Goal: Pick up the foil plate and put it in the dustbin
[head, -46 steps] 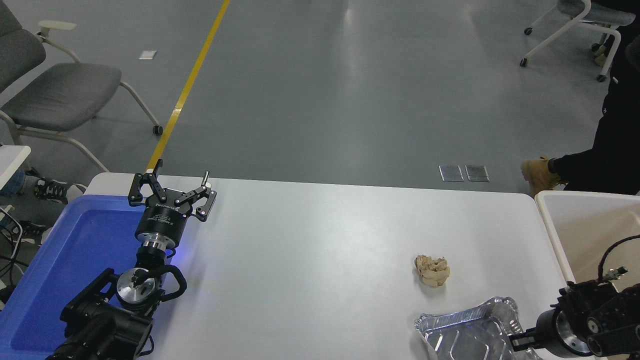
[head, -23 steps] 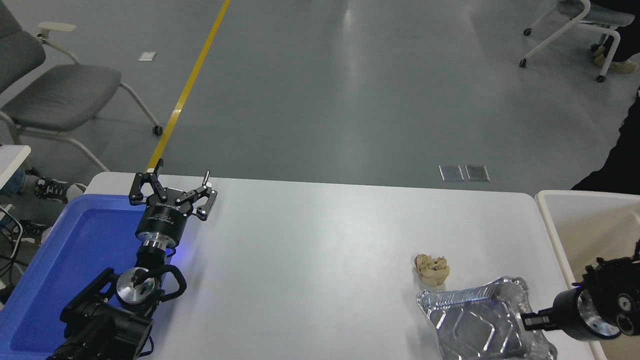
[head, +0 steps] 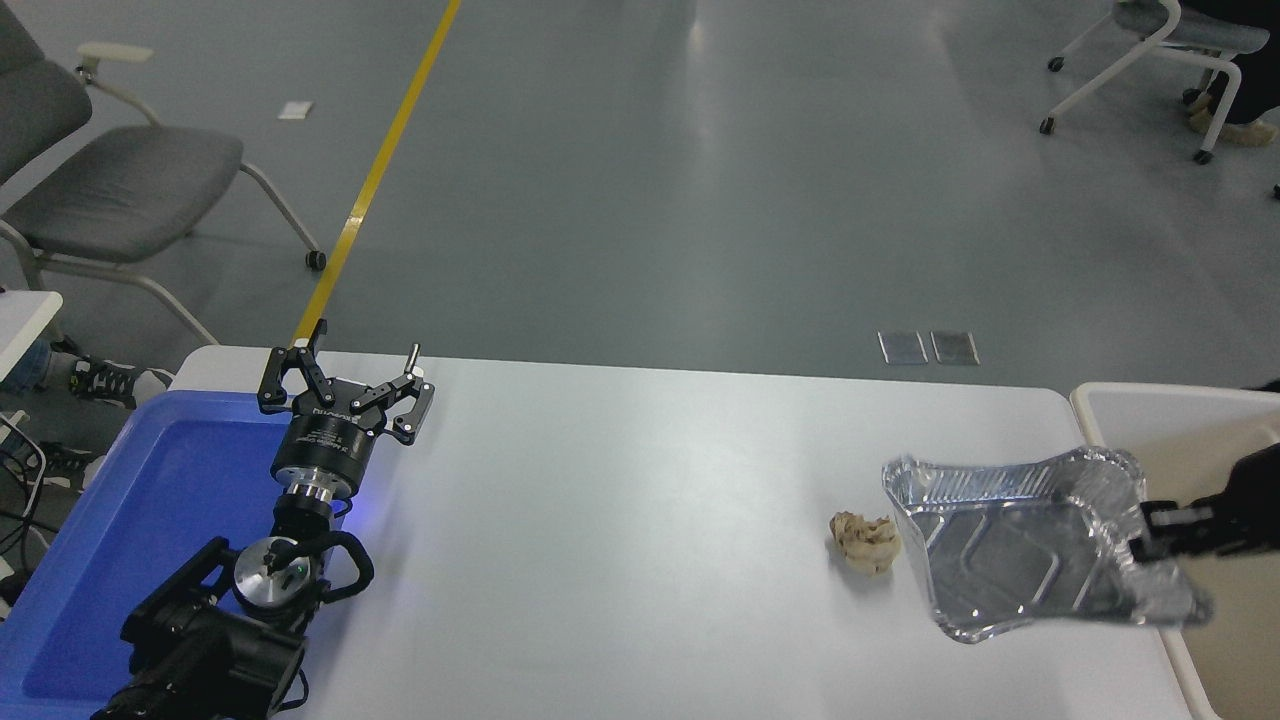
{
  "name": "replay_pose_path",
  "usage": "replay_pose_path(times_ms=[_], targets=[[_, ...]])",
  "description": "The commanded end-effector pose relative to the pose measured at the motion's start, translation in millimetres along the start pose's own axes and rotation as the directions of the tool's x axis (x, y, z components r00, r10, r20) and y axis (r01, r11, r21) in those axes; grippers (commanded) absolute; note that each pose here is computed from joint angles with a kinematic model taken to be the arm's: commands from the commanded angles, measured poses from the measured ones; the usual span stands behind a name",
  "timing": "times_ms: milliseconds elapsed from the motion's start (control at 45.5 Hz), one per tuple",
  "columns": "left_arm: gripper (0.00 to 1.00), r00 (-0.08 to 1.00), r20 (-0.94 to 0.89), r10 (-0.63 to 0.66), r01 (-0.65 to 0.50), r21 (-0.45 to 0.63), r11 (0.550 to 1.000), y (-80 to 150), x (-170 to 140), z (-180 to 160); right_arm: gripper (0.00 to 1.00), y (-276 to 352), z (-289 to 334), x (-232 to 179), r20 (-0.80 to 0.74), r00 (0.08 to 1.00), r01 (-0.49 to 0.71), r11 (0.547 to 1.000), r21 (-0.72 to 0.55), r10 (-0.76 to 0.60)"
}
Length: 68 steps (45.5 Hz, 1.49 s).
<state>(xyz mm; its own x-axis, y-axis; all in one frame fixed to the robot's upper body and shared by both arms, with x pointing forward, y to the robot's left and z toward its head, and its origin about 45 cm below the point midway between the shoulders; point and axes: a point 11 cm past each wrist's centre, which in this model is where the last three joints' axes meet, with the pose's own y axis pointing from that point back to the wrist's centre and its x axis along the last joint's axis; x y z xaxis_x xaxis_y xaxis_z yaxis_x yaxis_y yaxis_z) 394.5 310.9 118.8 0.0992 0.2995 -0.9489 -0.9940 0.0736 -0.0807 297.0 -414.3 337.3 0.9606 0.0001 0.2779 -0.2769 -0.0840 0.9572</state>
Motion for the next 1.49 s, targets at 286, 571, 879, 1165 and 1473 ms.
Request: replay_pose_path(times_ms=[286,571,879,1165,1473], targets=[[0.99,1.000,0.001,-0.002,0.002,0.000,1.000,0,0,0,0.00,67,15,49,0.008,0.985,-0.169,0.983,-0.071,0.170],[0.99,1.000,0.001,-0.002,0.002,0.000,1.000,0,0,0,0.00,109,102,78,0.238,0.900,-0.312,0.921,-0.236,0.366],[0.99,1.000,0.000,0.002,-0.002,-0.001,1.000,0,0,0,0.00,94,201,64,0.537,0.680,-0.345,0.864,-0.366,0.499],[0.99,1.000,0.000,0.002,-0.002,-0.001,1.000,0,0,0,0.00,15,247,44,0.629,0.475,-0.379,0.788,-0.485,0.615],[0.99,1.000,0.000,0.000,0.000,-0.001,1.000,0,0,0,0.00,-101,255,-20,0.666,0.266,-0.334,0.715,-0.614,0.697]])
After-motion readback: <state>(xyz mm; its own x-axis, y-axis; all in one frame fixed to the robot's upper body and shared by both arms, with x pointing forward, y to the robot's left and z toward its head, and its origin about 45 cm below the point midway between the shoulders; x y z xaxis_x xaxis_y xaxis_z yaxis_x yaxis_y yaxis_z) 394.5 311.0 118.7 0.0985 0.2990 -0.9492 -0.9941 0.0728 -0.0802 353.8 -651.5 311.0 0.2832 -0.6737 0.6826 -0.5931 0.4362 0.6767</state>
